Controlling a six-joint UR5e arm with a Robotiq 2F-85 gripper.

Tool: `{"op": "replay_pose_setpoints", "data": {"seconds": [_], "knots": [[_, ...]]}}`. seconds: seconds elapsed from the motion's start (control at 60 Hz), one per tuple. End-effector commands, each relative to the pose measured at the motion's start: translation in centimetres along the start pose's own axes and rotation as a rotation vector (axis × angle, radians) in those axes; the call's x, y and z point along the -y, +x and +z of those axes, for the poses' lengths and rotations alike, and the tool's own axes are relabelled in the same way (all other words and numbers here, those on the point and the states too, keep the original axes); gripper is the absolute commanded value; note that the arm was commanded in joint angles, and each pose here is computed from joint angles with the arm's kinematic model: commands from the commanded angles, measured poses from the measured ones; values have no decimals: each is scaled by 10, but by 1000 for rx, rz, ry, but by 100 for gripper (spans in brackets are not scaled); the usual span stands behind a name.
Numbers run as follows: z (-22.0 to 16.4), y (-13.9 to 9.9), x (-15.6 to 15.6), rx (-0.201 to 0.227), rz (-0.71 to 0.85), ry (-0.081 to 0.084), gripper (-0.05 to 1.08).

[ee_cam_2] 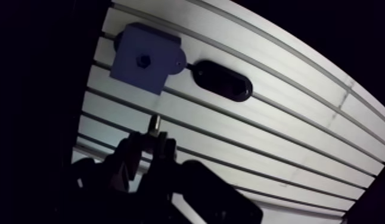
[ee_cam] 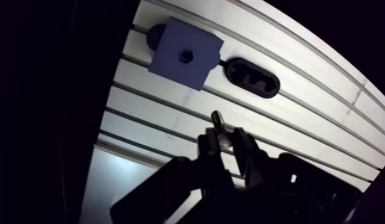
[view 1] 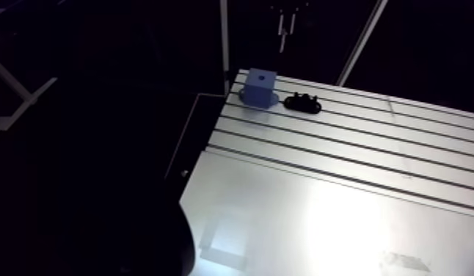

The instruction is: Pick up the M10 bolt and insert it into the hex recess until seated.

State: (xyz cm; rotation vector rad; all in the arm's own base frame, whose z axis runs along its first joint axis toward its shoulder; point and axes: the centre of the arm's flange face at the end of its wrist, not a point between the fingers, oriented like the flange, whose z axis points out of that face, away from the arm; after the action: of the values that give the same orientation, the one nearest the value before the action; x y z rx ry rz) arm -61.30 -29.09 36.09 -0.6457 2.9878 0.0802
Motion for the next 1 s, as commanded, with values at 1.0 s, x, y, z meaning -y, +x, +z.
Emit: {"op": "replay_pose_setpoints", "data": {"seconds": [1.0], "knots": [[47,53,37,54,-130,-57,76]]}}
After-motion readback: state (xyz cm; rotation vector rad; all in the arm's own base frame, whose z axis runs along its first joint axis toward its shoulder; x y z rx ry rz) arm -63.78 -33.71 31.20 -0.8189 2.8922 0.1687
